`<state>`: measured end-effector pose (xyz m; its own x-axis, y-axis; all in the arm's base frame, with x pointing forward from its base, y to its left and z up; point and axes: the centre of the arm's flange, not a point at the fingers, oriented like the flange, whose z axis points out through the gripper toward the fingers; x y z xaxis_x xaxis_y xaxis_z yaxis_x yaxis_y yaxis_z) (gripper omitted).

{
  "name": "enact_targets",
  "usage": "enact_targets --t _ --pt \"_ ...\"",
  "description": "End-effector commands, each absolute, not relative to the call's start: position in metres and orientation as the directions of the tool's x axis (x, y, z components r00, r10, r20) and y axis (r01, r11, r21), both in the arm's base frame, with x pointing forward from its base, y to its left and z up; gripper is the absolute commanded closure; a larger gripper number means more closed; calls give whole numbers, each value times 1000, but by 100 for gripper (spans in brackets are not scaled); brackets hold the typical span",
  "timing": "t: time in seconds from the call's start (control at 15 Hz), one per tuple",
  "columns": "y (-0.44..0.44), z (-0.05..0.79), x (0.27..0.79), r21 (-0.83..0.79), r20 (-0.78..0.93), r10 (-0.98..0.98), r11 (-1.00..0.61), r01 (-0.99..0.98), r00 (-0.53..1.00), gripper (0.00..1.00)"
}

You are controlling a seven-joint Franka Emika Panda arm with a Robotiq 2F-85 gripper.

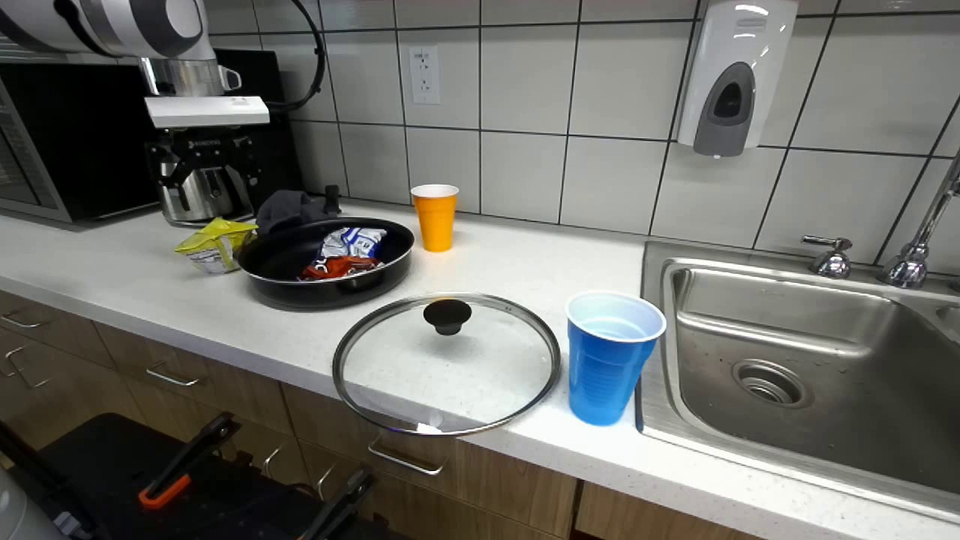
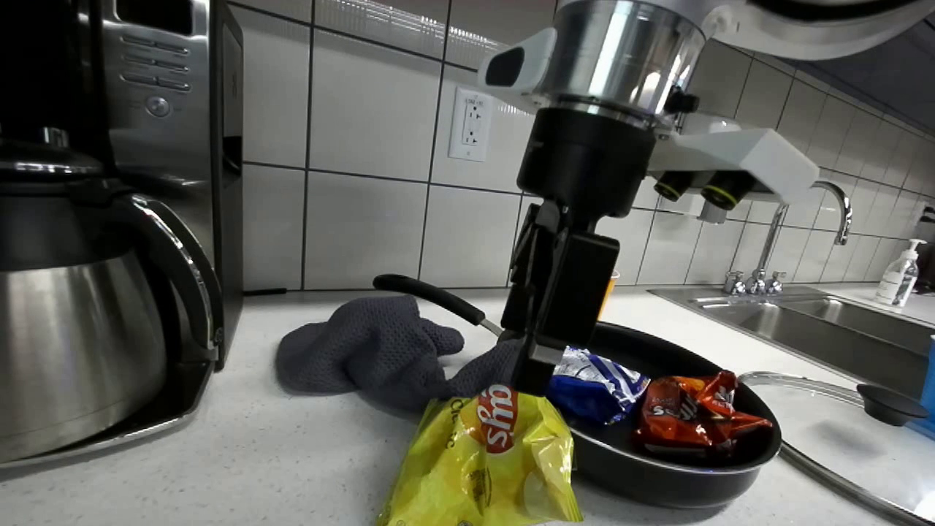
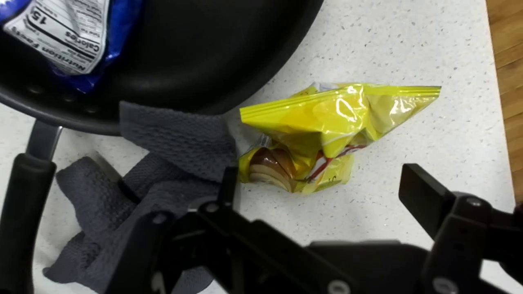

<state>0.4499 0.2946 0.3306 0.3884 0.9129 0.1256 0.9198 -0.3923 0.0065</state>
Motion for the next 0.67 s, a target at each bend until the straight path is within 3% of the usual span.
enact_targets --t 0.0,0.6 --pt "308 328 462 -29 73 950 -303 952 305 0" --pt "320 309 470 -43 15 963 -266 963 267 0"
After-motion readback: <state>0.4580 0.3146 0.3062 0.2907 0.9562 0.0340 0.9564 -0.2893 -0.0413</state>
